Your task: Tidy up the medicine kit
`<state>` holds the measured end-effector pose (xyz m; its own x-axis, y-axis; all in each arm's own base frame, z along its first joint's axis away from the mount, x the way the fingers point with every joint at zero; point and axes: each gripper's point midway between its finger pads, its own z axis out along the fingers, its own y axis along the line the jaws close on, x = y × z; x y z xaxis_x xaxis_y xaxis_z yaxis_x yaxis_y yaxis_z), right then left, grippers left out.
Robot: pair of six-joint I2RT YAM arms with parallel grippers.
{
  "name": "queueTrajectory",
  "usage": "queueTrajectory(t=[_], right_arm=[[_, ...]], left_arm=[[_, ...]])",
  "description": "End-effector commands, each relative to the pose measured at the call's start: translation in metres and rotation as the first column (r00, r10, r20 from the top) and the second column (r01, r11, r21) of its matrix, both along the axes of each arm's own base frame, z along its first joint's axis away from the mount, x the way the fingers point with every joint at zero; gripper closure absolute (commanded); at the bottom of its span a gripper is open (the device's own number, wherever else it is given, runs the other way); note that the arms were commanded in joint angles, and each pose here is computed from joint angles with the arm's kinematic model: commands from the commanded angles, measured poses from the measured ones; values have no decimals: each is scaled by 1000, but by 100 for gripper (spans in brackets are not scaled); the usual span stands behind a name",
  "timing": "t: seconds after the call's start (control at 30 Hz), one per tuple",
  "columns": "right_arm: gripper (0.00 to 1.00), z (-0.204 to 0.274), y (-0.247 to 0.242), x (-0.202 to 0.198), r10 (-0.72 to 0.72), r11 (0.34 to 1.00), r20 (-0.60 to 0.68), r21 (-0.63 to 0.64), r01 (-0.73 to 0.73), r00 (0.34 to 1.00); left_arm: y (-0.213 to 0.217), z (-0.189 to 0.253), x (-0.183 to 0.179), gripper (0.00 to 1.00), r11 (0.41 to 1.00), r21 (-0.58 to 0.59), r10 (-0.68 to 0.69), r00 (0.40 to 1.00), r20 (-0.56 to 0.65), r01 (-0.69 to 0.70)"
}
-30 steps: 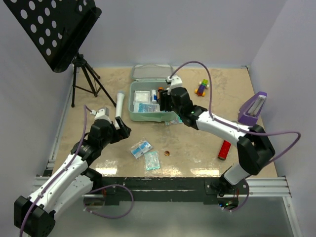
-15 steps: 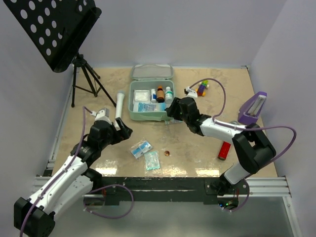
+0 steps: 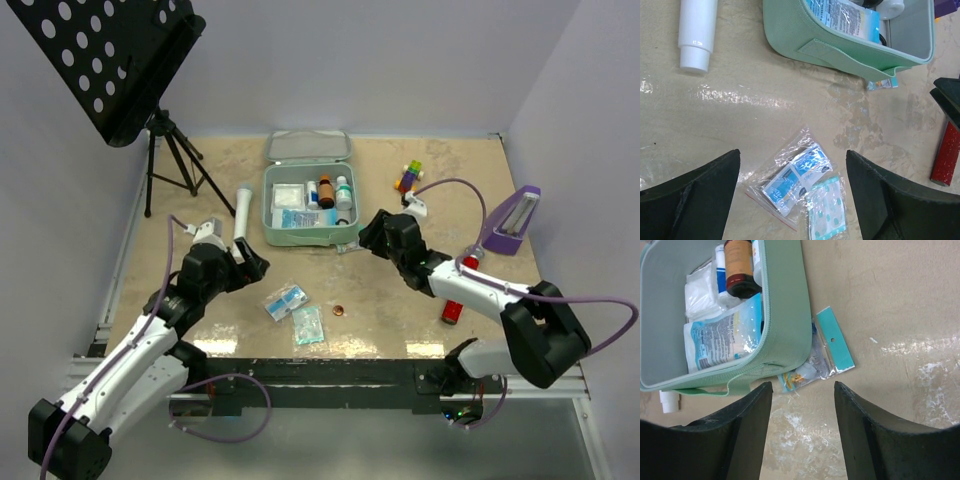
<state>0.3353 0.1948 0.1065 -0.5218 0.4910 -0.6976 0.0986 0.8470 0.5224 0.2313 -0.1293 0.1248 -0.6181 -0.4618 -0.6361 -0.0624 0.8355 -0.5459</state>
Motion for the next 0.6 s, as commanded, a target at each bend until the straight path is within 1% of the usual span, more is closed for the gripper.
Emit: queueTrajectory(t=[0.0,0.13,0.2,0.33,0.43,0.57], right_arm=[[43,-22,-8,-4,-52,999,-64,-4,52,997],[43,-43,-7,5,-50,999,-114,-15,48,992],[43,-47,-6,11,-50,999,-118,-26,47,992],[44,-53,-5,26,-47,993,-121,-109,34,991],[44,-52,-4,32,-9,983,-115,-183,-12,993],[43,-39,7,29,69,970,-85,-229,-87,994]], left_arm=[[-9,3,7,10,999,-44,-9,1000,11,10],[-9,3,7,10,999,-52,-9,1000,11,9],[-9,2,6,10,999,-52,-7,1000,10,7],[-7,-3,2,10,999,-53,-2,1000,1,2],[-6,-6,0,10,999,-54,0,1000,-3,0],[-5,-9,-1,10,999,-51,0,1000,-8,0]])
